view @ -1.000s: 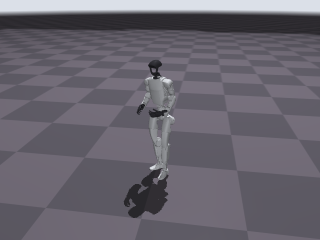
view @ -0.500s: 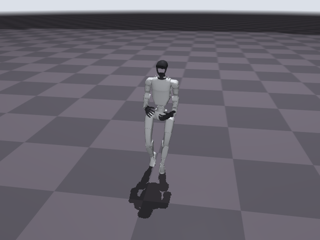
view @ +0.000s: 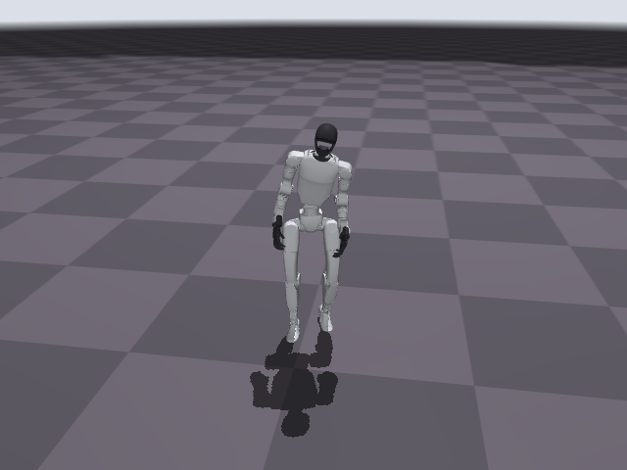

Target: Walk run

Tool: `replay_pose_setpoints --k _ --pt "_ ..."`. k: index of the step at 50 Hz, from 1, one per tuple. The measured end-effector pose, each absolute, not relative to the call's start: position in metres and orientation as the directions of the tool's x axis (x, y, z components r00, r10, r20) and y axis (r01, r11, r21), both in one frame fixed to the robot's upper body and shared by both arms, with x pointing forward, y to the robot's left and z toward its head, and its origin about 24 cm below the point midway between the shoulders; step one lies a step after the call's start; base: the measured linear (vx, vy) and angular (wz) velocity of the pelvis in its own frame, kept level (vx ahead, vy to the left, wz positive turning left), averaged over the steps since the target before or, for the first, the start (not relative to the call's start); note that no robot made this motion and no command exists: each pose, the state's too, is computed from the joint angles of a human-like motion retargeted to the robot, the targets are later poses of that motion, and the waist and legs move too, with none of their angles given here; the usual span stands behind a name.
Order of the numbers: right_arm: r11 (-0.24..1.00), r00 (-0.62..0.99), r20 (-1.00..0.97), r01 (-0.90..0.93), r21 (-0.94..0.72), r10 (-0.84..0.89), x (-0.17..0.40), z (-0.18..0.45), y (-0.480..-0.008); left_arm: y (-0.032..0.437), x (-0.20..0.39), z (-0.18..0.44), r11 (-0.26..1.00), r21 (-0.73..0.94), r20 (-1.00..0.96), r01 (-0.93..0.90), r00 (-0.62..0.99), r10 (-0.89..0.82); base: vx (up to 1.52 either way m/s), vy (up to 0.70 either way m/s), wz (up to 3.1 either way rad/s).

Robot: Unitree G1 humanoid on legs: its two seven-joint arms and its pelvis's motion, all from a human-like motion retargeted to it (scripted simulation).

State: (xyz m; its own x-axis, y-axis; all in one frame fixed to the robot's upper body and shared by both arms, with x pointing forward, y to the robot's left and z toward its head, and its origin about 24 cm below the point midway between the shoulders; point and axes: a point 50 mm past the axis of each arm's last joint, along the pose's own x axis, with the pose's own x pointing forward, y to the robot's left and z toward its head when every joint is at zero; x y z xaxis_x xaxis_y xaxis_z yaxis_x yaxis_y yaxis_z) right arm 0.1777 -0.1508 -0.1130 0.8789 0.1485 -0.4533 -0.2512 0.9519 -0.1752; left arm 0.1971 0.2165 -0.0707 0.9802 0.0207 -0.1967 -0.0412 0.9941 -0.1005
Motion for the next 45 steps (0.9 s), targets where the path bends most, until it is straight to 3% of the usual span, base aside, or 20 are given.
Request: replay_pose_setpoints --k 5,13,29,45 --pt "0.969 0.818 -0.559 -0.227 -0.094 0.137 0.183 -0.123 -0.163 0.258 0.232 -0.044 0.947 -0.105 -0.053 -0.303 0.953 0.299 0.07 -0.05 -1.12" --pt "0.871 0.863 -0.461 -0.376 -0.317 0.205 0.227 -0.099 -0.153 0.327 0.257 0.006 0.705 -0.302 0.084 -0.642 0.718 0.691 0.02 0.25 -1.05" --pt "0.699 0.789 -0.317 -0.613 -0.368 0.526 0.23 -0.077 -0.081 0.387 0.258 0.063 0.6 -0.471 0.225 -0.646 0.57 0.79 0.04 0.21 -0.49" --pt "0.691 0.783 -0.258 -0.621 -0.369 0.566 0.238 -0.064 -0.072 0.392 0.256 0.064 0.622 -0.47 0.242 -0.627 0.586 0.773 0.0 0.1 -0.05"
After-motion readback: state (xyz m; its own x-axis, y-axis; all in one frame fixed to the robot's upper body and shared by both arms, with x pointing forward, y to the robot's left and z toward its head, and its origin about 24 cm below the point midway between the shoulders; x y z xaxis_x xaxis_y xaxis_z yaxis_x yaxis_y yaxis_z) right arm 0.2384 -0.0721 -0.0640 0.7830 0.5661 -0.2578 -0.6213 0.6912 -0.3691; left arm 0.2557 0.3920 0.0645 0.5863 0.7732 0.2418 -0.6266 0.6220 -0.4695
